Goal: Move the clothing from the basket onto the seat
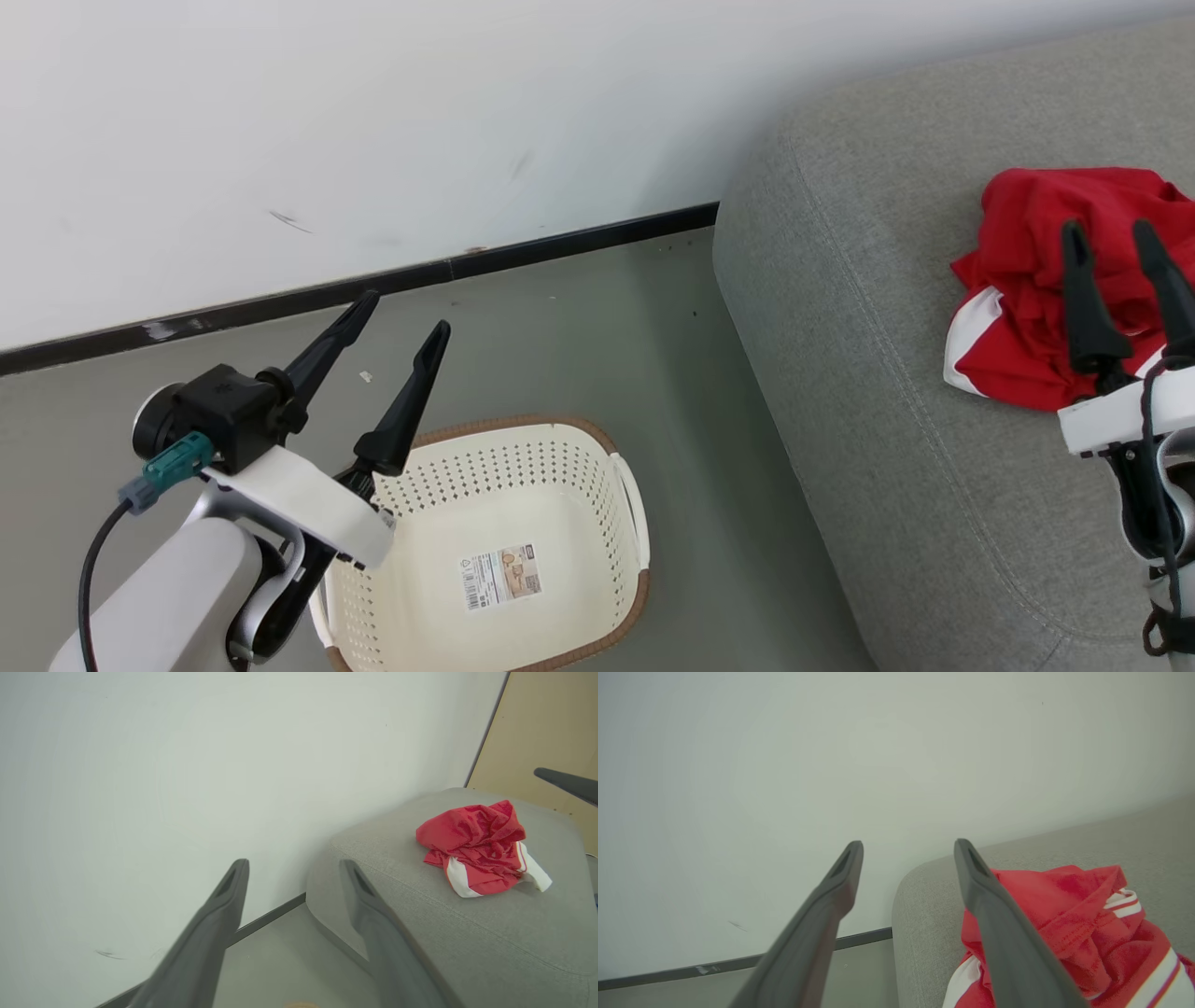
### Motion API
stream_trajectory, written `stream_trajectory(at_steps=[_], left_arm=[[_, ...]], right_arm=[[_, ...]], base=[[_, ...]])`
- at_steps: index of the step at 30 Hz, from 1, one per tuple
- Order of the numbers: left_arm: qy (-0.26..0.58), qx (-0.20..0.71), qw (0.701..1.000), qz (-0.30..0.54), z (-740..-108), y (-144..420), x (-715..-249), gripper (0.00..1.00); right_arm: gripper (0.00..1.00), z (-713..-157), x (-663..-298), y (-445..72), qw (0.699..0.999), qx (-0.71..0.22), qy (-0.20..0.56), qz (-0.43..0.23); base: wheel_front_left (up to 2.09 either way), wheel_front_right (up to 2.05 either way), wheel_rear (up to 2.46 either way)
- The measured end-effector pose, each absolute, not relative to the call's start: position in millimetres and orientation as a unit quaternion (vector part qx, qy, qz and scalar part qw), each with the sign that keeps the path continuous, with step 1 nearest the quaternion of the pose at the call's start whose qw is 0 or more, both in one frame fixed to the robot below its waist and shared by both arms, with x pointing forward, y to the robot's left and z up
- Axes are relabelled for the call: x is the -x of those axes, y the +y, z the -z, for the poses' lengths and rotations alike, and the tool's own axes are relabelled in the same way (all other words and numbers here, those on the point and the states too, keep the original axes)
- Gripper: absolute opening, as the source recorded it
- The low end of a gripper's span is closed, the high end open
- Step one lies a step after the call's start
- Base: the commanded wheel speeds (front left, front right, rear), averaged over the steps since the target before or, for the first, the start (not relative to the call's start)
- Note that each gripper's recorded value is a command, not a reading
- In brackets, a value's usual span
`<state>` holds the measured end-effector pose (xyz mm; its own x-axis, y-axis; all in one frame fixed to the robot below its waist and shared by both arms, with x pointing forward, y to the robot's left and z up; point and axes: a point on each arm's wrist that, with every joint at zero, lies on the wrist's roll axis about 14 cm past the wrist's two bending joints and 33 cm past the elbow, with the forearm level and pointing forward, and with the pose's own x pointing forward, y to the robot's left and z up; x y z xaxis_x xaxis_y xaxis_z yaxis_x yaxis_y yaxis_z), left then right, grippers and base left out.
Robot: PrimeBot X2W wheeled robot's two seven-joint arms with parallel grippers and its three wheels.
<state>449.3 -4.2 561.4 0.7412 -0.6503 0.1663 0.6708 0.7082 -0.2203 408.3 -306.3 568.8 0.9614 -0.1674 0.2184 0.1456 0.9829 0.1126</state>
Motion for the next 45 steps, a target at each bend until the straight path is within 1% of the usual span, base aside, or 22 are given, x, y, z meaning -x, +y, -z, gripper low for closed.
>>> stream_trajectory(at_steps=[9, 18, 29, 37, 45], left_arm=[[-0.027, 0.13, 0.946, 0.297, -553.4, 33.1, -439.5, 1.0], [-0.019, 0.13, 0.963, 0.235, -546.7, 72.5, -427.7, 1.0], [-0.01, 0.134, 0.98, 0.147, -533.3, 122.4, -409.3, 1.0], [-0.006, 0.153, 0.984, 0.094, -526.7, 147.1, -395.4, 1.0], [-0.048, 0.154, 0.985, 0.063, -549.1, 166.7, -392.2, 1.0]], right_arm=[[1.0, -585.9, -413.1, -266.5, 0.989, -0.054, -0.138, 0.02], [1.0, -574.2, -405.3, -239.5, 0.99, -0.068, -0.123, -0.012], [1.0, -569.6, -393.3, -216.1, 0.987, -0.096, -0.123, -0.03], [1.0, -568.3, -384.4, -198.6, 0.985, -0.111, -0.125, -0.044], [1.0, -561.2, -375.2, -203.8, 0.986, -0.11, -0.119, -0.03]], base=[[0.0, 0.0, 0.0], [0.0, 0.0, 0.0], [0.0, 0.0, 0.0], [0.0, 0.0, 0.0], [0.0, 0.0, 0.0]])
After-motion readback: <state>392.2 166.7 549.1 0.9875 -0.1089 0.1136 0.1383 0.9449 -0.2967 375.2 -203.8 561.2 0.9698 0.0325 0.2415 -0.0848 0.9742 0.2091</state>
